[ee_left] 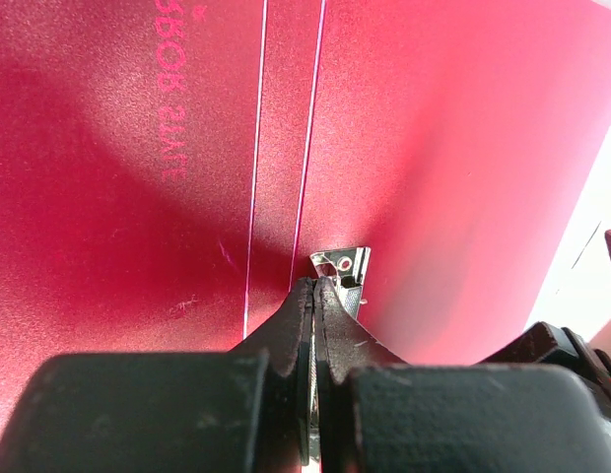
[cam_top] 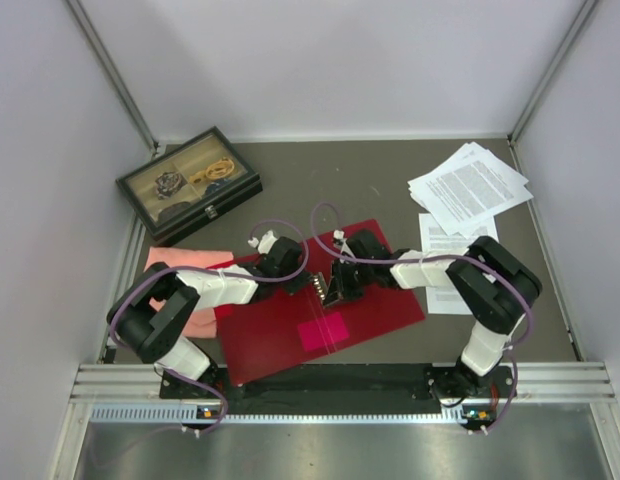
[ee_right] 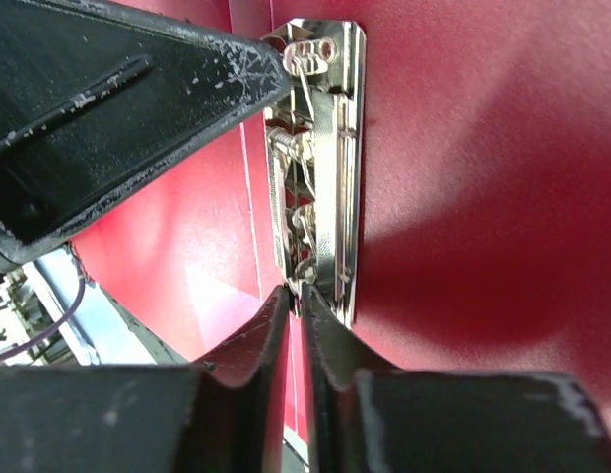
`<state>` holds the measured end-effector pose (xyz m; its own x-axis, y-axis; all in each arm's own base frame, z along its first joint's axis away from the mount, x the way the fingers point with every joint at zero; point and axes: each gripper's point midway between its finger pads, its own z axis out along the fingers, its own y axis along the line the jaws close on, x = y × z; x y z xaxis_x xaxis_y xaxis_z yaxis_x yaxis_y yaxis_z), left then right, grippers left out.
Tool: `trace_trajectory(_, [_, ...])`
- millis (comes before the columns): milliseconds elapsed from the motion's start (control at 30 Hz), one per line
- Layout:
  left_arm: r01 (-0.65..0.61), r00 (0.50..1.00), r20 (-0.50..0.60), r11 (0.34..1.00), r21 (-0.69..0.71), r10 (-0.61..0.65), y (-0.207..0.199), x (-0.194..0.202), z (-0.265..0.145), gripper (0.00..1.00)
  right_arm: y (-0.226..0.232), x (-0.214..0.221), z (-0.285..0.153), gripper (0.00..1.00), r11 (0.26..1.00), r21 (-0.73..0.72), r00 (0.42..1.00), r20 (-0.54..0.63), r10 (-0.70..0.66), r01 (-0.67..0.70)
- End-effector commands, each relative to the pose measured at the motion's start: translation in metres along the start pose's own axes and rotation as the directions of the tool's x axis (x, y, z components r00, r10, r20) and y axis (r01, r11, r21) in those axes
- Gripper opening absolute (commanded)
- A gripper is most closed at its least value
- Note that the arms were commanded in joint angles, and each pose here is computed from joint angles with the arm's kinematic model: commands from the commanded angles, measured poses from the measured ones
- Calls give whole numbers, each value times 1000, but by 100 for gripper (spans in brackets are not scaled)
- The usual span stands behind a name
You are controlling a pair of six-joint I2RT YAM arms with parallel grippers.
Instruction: Put the files into the folder
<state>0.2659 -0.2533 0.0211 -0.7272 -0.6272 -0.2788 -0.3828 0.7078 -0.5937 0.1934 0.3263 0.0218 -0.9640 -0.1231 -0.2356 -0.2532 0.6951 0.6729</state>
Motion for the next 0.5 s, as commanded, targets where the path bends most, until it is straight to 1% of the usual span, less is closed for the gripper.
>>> trace_trajectory(0, [-54,998,-47,967,-249,44,76,16,3,0,-3,-10,8,5,1000,3,999,22,-24,24])
trace_trajectory(33, [-59,998,-51,967,-248,48,76,17,3,0,-5,-10,10,0,1000,8,999,19,-26,26])
trace_trajectory(67, [-67,997,-52,968,-243,56,74,16,3,0,-6,-9,11,0,1000,9,1000,17,-21,21])
trace_trajectory(100, [-100,994,-61,967,-233,88,72,16,3,0,-11,-7,12,0,999,28,1000,19,-16,16])
trace_trajectory(167, [-136,991,-48,963,-233,128,67,9,0,0,-19,-5,12,0,998,63,1000,15,-17,16])
trace_trajectory(200, [-181,983,-51,956,-231,174,67,6,-2,5,-24,-5,13,0,996,86,1000,23,-15,13])
trace_trajectory(233, [-205,979,-48,954,-218,200,63,4,-4,27,-27,-5,14,0,995,95,1000,27,-15,12])
trace_trajectory(267, [-221,975,-21,955,-195,222,53,-3,-9,36,-29,-4,13,0,994,106,1000,29,-12,9])
trace_trajectory(300, [-260,965,-21,946,-192,261,53,-6,-13,42,-34,-3,14,0,992,126,1000,31,-5,1])
trace_trajectory(333, [-278,959,-5,944,-177,282,47,-11,-17,73,-35,-2,15,0,992,128,1000,31,-6,2])
trace_trajectory(367, [-295,953,28,945,-139,302,32,-18,-27,78,-36,-1,16,0,992,130,1000,29,-3,-1])
trace_trajectory(433, [-330,939,52,933,-142,340,29,-27,-39,80,-37,1,17,0,991,136,1000,31,-4,0])
trace_trajectory(467, [-337,934,85,936,-105,346,17,-33,-50,78,-37,1,17,0,990,138,999,32,-5,0])
